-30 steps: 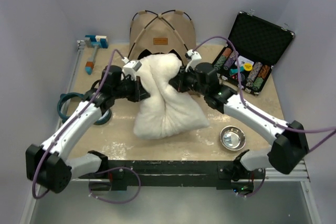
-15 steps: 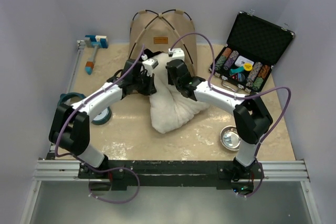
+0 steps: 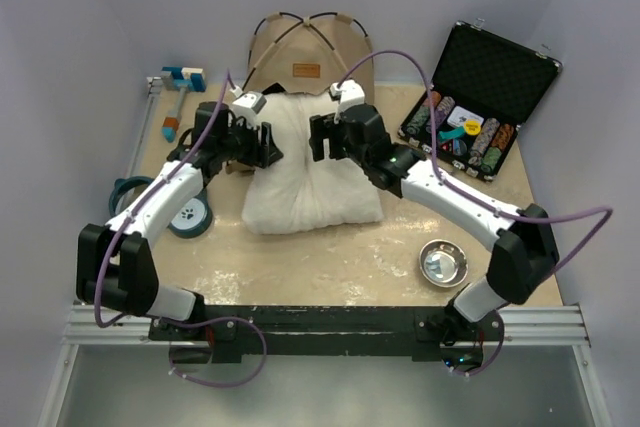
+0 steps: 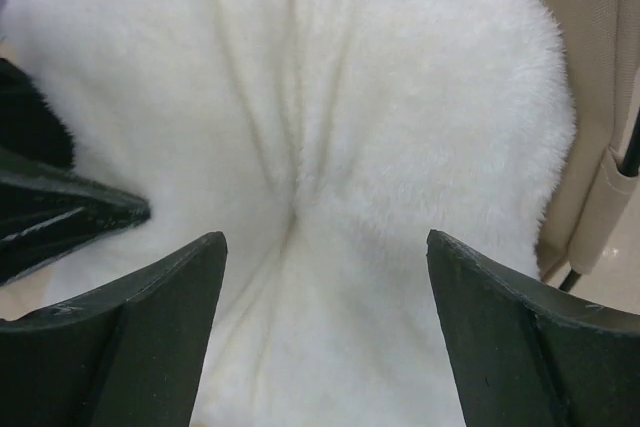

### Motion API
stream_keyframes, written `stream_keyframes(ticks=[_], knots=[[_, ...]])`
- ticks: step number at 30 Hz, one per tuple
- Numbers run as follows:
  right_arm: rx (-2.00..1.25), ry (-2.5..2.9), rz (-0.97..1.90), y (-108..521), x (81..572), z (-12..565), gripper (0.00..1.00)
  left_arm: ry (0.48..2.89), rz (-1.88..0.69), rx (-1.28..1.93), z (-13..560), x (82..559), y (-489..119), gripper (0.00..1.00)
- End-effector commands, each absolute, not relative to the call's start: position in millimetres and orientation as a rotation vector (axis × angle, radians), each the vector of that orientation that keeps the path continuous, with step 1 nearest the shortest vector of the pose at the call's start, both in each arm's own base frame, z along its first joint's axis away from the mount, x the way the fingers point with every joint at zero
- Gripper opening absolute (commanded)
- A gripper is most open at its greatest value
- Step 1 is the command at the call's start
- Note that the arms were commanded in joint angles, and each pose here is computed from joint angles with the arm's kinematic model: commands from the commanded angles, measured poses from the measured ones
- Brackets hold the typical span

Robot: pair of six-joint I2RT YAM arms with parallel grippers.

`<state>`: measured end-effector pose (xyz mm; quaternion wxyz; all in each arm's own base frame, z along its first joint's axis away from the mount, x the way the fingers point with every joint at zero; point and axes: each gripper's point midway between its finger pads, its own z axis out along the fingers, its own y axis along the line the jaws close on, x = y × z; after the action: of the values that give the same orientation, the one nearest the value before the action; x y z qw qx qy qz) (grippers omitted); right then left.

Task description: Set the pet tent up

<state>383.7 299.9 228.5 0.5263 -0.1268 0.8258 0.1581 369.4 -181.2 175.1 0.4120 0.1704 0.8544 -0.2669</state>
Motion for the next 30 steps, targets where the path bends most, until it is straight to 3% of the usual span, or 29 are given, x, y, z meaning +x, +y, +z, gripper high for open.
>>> stream_keyframes(ticks=[1,7,10,15,19,22,25,30], knots=[[-0.411,1.949,0.536,299,358,253,0.86,2.008,-0.68,0.446,203,375,-178,0.61],[-0.331,2.045,0.539,240,374,232,0.87,2.008,-0.655,0.332,206,374,-165,0.65],[-0.326,2.042,0.543,220,376,224,0.86,1.985,-0.597,0.305,213,374,-155,0.75],[-0.321,2.044,0.566,211,371,223,0.85,1.932,-0.506,0.222,226,382,-139,0.81],[-0.293,2.078,0.576,206,369,211,0.85,1.814,-0.592,0.255,241,400,-159,0.68],[-0.269,2.099,0.585,205,372,205,0.85,1.775,-0.621,0.358,249,411,-193,0.49],[-0.252,2.093,0.574,201,378,205,0.84,1.748,-0.609,0.454,252,417,-219,0.37],[-0.245,2.064,0.561,199,390,211,0.8,1.83,-0.511,0.529,222,436,-233,0.35]])
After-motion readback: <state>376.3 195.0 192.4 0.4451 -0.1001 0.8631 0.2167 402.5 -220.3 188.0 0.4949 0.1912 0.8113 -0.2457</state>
